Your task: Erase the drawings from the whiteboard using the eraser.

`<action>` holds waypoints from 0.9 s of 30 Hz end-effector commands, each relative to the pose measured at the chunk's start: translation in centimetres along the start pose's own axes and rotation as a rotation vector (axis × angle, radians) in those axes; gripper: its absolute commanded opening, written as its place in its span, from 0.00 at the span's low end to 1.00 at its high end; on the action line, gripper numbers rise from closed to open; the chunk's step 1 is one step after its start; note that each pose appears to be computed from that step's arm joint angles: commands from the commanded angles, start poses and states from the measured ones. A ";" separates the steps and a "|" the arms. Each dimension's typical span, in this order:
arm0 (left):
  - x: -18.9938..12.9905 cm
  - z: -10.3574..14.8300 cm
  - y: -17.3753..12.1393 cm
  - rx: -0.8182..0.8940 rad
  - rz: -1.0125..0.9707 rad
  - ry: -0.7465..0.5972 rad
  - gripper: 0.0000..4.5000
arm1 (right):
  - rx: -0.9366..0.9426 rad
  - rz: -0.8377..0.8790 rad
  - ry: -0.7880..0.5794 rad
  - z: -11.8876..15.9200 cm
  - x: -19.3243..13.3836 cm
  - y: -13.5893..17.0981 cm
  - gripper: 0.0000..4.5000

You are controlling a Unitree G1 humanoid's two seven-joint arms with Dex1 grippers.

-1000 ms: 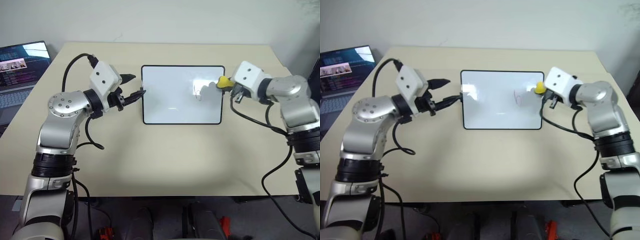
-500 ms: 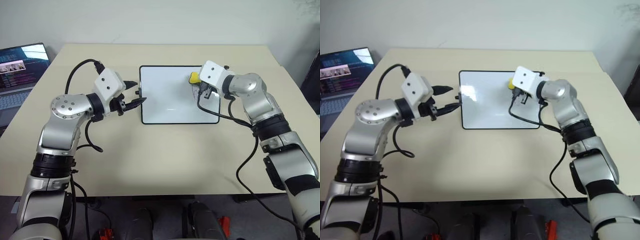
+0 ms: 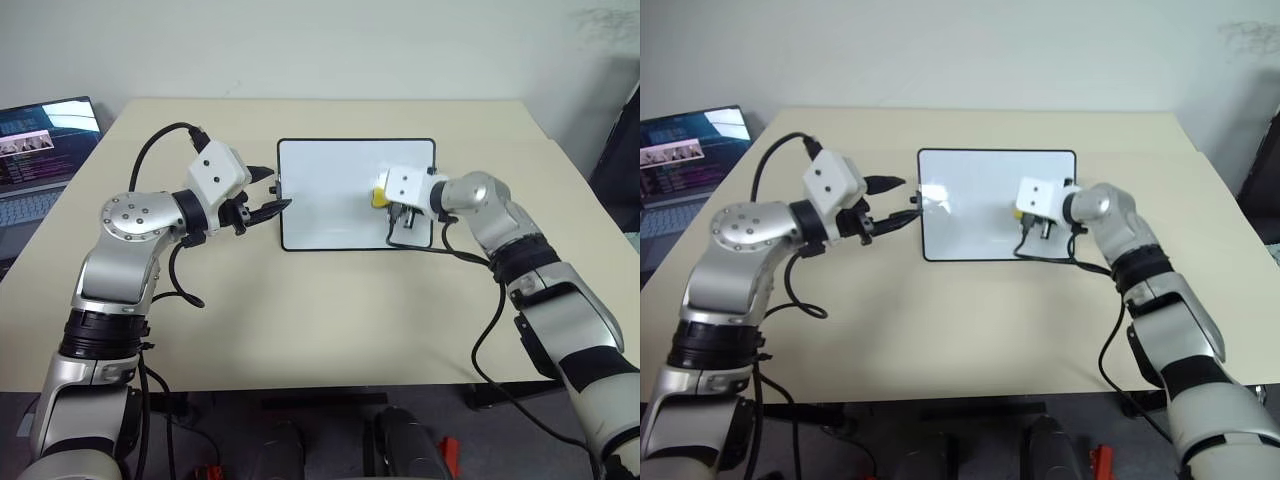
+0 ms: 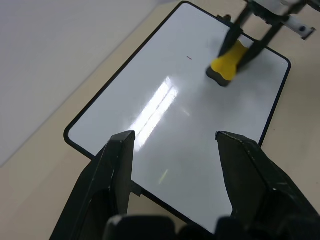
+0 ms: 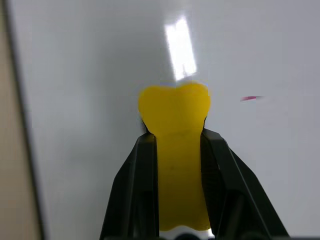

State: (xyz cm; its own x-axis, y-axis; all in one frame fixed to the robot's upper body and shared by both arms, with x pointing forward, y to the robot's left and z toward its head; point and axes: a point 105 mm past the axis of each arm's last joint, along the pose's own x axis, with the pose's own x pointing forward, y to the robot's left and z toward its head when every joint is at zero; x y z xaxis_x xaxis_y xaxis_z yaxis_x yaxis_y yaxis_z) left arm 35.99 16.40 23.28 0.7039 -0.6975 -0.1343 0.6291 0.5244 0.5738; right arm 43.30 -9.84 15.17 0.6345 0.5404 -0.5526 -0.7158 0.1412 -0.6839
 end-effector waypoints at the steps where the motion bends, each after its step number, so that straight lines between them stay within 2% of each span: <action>1: -0.5 1.3 0.7 0.048 0.024 -0.025 0.62 | 0.051 0.079 0.086 -2.5 -0.1 2.0 0.17; 8: -0.2 1.5 0.7 0.048 0.018 -0.035 0.62 | 0.021 -0.158 0.049 -0.8 -1.2 -2.9 0.16; 12: -0.2 1.5 0.7 0.049 0.019 -0.034 0.62 | -0.009 -0.322 -0.019 2.3 -2.0 -6.7 0.16; 17: -0.2 1.5 0.8 0.049 0.022 -0.033 0.62 | -0.022 -0.393 -0.029 4.1 -1.8 -8.3 0.16; 20: -0.3 1.4 0.8 0.048 0.026 -0.030 0.62 | -0.038 -0.399 -0.009 4.5 -1.1 -8.3 0.16; 24: -0.4 1.3 0.7 0.047 0.029 -0.025 0.62 | -0.079 -0.334 0.022 4.4 0.3 -6.8 0.16; 27: -0.6 1.3 0.8 0.048 0.034 -0.024 0.62 | -0.112 -0.240 0.047 3.4 1.5 -4.5 0.16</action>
State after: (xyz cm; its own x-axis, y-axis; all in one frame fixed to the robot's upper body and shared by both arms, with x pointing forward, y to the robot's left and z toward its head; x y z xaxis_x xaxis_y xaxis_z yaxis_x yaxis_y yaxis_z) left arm 36.04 16.35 23.23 0.7057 -0.6950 -0.1376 0.6273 0.5226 0.5774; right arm 46.84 -6.79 21.88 0.8275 0.4759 -0.2979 -0.4411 0.2229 -0.8693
